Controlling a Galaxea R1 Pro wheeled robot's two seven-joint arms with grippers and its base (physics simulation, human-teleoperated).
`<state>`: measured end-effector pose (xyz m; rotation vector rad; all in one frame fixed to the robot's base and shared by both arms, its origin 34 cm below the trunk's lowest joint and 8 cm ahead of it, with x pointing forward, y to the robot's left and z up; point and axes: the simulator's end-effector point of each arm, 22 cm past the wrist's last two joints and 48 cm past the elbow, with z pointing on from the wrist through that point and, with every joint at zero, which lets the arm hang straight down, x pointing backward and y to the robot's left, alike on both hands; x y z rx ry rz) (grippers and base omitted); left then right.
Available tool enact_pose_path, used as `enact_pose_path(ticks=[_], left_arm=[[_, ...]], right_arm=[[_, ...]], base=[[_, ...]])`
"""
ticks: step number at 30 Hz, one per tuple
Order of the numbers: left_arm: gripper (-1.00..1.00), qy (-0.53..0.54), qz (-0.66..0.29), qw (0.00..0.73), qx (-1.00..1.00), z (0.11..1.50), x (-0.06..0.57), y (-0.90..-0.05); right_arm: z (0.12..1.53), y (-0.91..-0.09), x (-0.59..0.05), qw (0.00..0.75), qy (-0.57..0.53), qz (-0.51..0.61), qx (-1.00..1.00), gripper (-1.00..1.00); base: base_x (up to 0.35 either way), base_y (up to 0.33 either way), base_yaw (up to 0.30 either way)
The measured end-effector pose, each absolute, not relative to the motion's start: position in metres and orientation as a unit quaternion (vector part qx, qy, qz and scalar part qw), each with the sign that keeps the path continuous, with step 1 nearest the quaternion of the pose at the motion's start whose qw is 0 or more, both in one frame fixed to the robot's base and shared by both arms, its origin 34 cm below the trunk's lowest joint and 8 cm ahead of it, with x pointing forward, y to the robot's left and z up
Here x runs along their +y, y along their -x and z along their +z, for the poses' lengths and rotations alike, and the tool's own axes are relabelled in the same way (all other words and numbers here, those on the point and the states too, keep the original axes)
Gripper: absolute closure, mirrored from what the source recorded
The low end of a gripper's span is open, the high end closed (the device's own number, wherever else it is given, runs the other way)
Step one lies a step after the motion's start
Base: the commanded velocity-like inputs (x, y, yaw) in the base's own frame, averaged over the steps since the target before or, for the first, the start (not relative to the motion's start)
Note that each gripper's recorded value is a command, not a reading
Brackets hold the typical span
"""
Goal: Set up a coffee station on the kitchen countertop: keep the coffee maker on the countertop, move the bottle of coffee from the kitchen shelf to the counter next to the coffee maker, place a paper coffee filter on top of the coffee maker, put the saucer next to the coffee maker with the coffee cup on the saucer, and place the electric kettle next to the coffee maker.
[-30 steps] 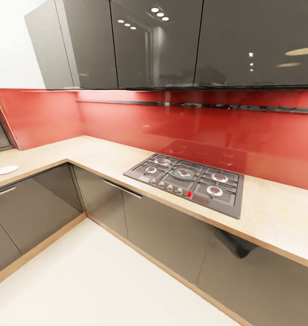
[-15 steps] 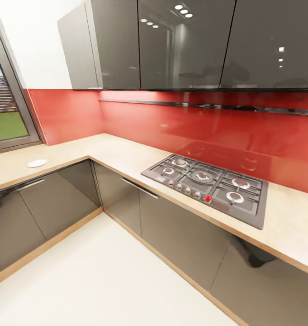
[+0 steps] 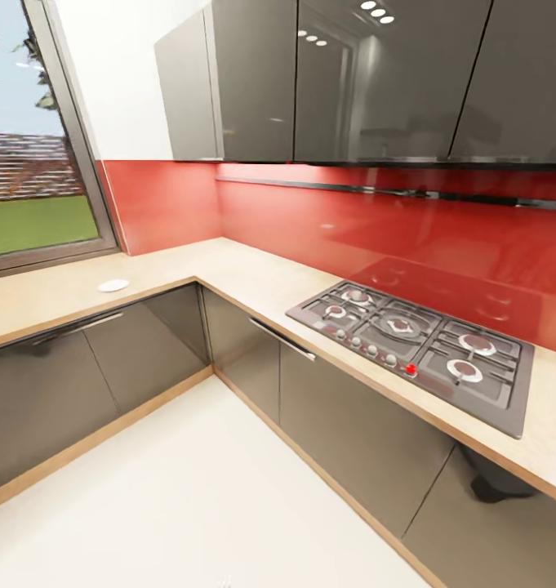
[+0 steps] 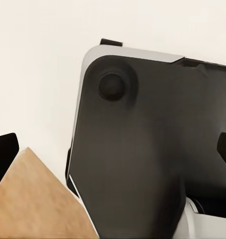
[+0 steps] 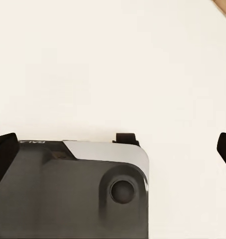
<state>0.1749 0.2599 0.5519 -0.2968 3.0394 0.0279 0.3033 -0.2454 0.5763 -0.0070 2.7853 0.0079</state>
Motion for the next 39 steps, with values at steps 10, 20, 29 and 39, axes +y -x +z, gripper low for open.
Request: enact_pose_path(ticks=[10, 20, 29, 39], left_arm=[[-1.0, 0.097, 0.009, 0.04, 0.994, 0.563, 0.26, -0.17], [-1.0, 0.087, 0.012, 0.039, 0.995, 0.573, 0.264, -0.167], [-1.0, 0.025, 0.024, 0.084, 0.996, 0.585, 0.286, -0.227], [-1.0, 0.035, 0.034, 0.203, 0.978, 0.622, 0.298, -0.338]], right_arm=[[0.586, -0.298, -0.245, 0.174, 0.002, 0.003, 0.985, -1.0], [0.596, -0.293, -0.246, 0.171, 0.002, 0.002, 0.985, -1.0], [0.61, -0.304, -0.247, 0.2, 0.001, 0.002, 0.98, -1.0], [0.627, -0.323, -0.248, 0.226, 0.001, 0.002, 0.974, -1.0]], base=[[0.0, 0.0, 0.253], [0.0, 0.0, 0.253], [0.0, 0.0, 0.253], [0.0, 0.0, 0.253]])
